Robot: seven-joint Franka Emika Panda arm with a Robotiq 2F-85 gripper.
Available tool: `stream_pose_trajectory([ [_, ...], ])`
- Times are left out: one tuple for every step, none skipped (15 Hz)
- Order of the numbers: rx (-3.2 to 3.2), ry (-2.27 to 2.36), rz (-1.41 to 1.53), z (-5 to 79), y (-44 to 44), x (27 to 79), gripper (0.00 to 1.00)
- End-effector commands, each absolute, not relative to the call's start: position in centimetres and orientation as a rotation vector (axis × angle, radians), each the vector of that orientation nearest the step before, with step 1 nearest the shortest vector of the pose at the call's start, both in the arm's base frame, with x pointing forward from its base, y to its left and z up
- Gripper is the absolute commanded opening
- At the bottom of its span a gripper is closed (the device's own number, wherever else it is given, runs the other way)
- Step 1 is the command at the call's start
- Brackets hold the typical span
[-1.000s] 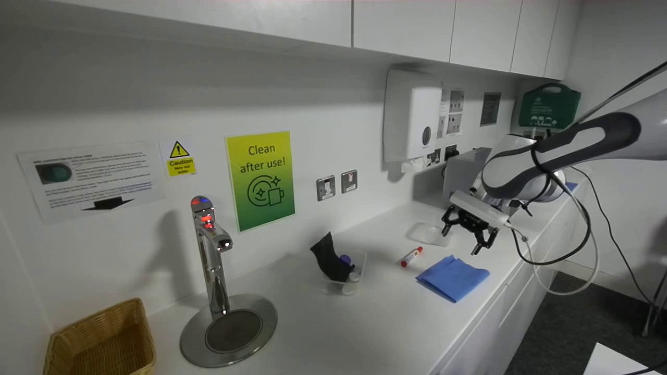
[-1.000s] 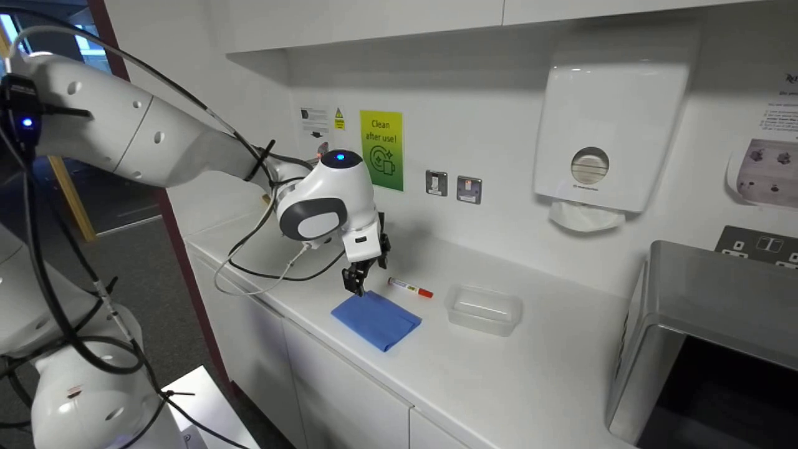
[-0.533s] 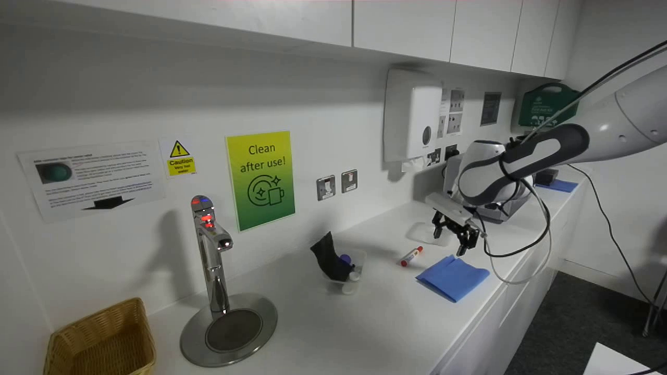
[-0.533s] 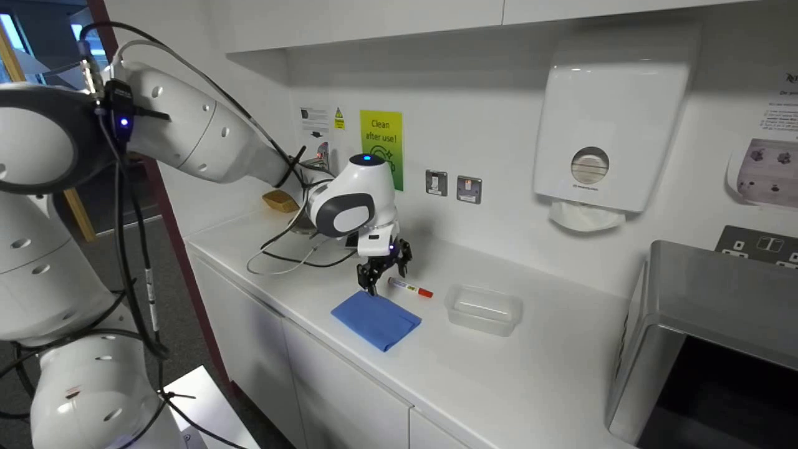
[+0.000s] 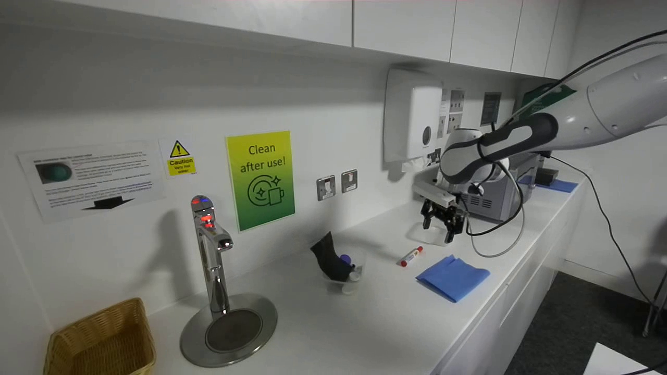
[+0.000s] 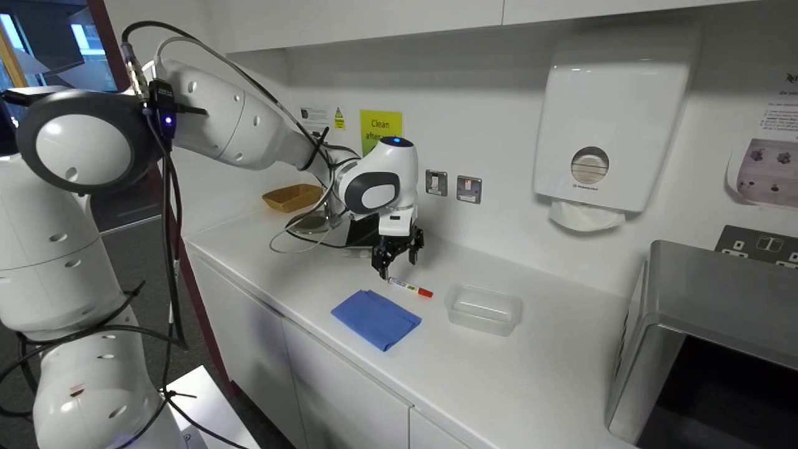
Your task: Put the orange marker inside the lunchbox on the right
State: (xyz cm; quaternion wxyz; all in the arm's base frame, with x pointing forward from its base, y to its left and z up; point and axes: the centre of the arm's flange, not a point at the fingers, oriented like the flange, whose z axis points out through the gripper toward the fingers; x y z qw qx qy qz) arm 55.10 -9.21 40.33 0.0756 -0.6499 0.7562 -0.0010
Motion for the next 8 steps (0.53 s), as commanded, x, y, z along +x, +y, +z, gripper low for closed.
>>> stream_pose_trajectory([
  [-2.034, 2.202, 0.059, 40.56, -9.43, 56.75, 1.0],
  [-2.064, 2.179, 0.062, 40.42, -9.31, 56.81, 1.0],
  [-2.089, 2.16, 0.064, 40.23, -9.18, 56.85, 1.0],
  [-2.113, 2.14, 0.064, 40.13, -9.08, 56.88, 1.0],
  [-2.139, 2.12, 0.063, 39.98, -9.02, 56.89, 1.0],
  [-2.163, 2.102, 0.062, 39.85, -8.95, 56.89, 1.0],
  [-2.18, 2.085, 0.063, 39.74, -8.88, 56.89, 1.0],
  [-2.196, 2.068, 0.067, 39.66, -8.85, 56.9, 1.0],
])
